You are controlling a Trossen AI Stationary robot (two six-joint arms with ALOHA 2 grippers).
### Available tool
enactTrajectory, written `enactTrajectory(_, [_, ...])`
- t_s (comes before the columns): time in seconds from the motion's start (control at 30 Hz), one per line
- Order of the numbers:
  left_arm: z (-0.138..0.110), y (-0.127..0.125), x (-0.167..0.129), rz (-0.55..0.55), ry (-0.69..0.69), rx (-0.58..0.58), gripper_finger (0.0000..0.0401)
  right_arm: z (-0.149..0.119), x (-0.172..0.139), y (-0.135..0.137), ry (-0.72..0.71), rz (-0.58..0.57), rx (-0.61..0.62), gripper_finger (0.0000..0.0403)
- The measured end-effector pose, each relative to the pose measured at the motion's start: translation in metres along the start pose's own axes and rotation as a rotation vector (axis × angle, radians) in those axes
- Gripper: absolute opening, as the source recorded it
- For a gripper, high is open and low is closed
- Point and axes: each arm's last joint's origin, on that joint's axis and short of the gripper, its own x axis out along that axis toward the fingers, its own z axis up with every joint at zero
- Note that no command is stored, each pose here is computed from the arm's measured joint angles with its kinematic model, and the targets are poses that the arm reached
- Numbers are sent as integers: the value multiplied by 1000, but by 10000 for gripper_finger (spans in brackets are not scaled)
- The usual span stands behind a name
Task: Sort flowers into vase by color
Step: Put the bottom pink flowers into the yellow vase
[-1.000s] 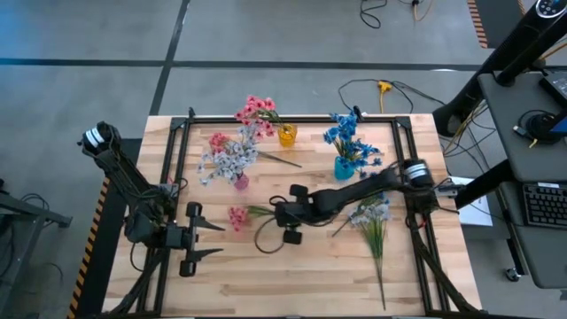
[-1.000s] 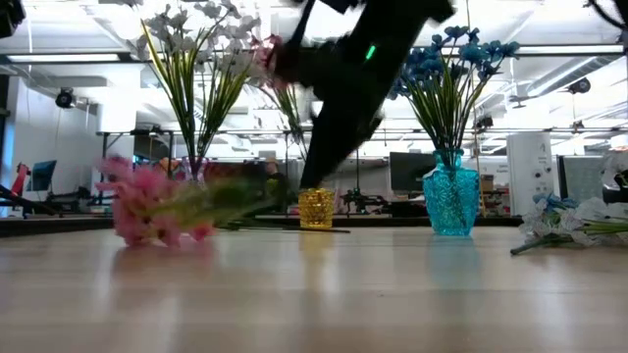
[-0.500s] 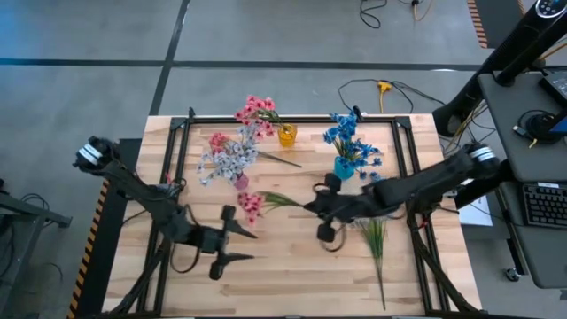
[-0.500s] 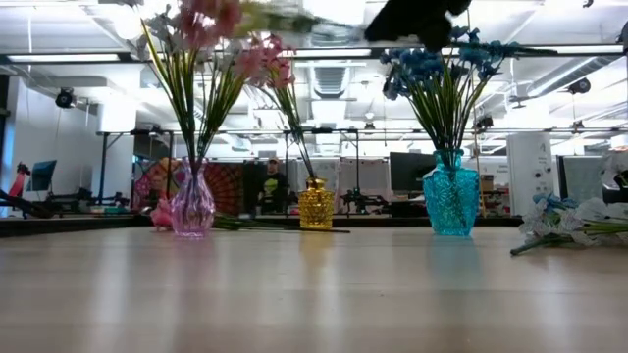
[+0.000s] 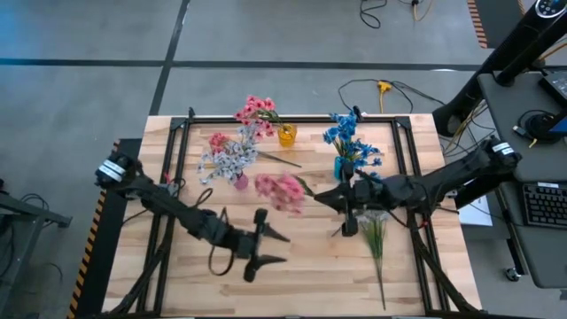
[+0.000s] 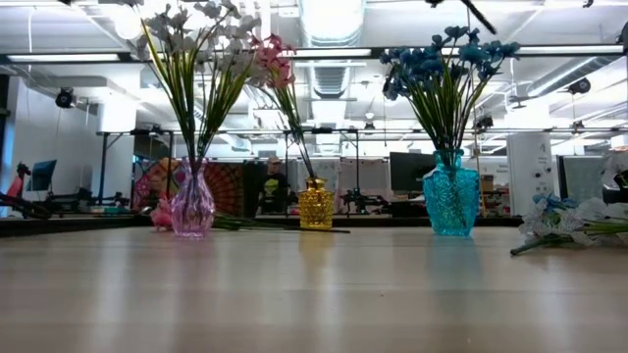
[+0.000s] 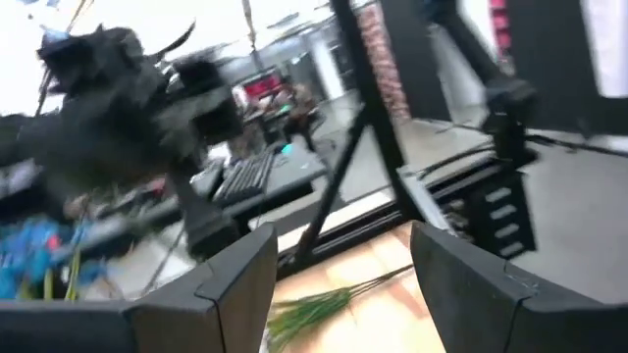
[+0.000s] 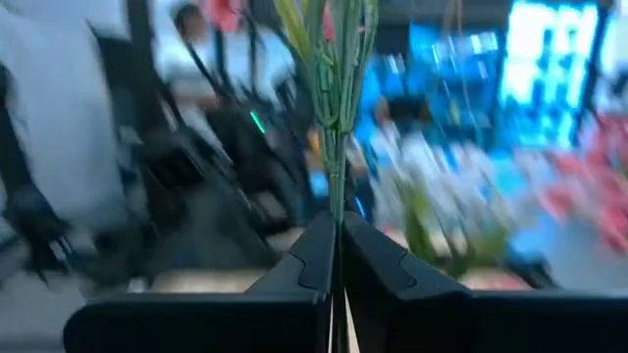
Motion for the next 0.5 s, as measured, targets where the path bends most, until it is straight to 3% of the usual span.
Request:
enactTrajectory(0.27, [-14, 43, 21, 170, 10, -207, 217, -9, 9, 6, -171, 75, -35, 13])
enactTrajectory(0.5, [-15, 64, 36, 205, -12, -226, 228, -7, 31, 14, -226, 103, -120, 13])
